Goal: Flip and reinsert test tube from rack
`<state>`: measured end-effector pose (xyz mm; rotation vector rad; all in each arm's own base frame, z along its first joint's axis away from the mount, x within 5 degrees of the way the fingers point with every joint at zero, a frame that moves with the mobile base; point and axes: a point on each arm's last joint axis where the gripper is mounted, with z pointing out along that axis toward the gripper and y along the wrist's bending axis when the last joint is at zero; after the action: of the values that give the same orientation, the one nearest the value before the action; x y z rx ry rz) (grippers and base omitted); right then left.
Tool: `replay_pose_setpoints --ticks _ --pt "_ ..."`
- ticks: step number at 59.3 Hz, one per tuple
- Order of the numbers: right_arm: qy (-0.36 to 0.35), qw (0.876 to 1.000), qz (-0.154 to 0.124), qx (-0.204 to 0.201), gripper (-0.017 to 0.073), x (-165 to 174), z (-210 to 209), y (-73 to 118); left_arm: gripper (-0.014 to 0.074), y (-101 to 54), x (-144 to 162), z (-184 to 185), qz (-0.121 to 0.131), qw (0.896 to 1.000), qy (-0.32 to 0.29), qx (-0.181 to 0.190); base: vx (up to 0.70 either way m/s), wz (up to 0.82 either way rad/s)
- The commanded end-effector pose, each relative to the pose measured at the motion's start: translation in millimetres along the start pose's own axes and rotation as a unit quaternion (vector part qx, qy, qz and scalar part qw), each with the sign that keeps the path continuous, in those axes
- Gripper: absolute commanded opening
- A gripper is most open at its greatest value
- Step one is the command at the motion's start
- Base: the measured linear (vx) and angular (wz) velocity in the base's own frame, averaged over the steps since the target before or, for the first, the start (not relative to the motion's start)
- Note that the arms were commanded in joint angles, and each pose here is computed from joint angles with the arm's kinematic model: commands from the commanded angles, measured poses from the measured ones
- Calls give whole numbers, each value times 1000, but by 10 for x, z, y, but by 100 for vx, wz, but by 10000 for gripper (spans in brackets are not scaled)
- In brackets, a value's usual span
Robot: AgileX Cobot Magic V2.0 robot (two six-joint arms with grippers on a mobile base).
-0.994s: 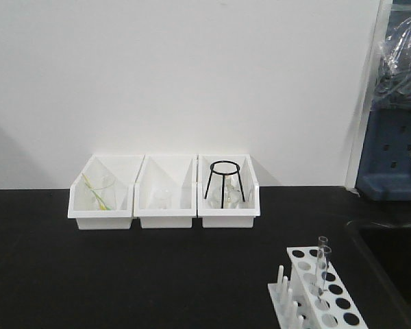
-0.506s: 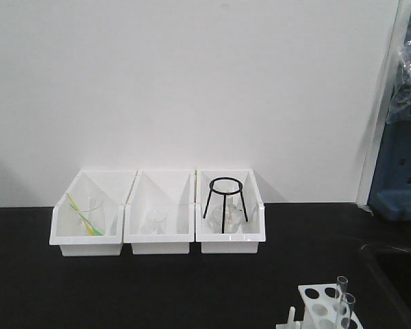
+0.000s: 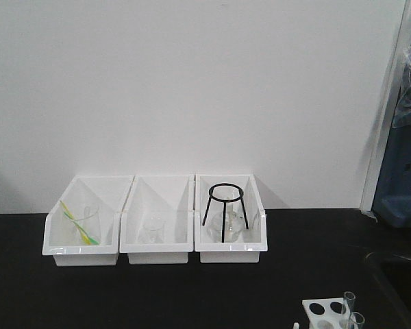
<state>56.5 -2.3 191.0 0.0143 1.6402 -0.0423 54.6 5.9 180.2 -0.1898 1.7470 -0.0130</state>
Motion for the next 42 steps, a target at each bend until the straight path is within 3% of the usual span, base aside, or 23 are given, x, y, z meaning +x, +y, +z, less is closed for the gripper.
replay_pose_setpoints --ticks 1,11,23,32,42 --pt "-63 998 -1 2 -9 -110 -13 -1 -6 -16 -68 -9 -2 999 -43 11 0 0" --pt "-158 987 5 0 -9 -387 -79 -2 -6 -16 -68 -9 -2 999 -43 11 0 0" --pt "-224 974 14 1 -9 -1297 -305 -21 -6 -16 -68 -9 -2 999 -43 11 0 0" --pt "-216 976 9 1 -9 -1772 -94 -29 -6 -16 -68 -9 -2 999 -43 11 0 0" --pt "-157 987 15 0 -7 -1766 244 -29 -6 -16 -68 -9 -2 999 -43 11 0 0"
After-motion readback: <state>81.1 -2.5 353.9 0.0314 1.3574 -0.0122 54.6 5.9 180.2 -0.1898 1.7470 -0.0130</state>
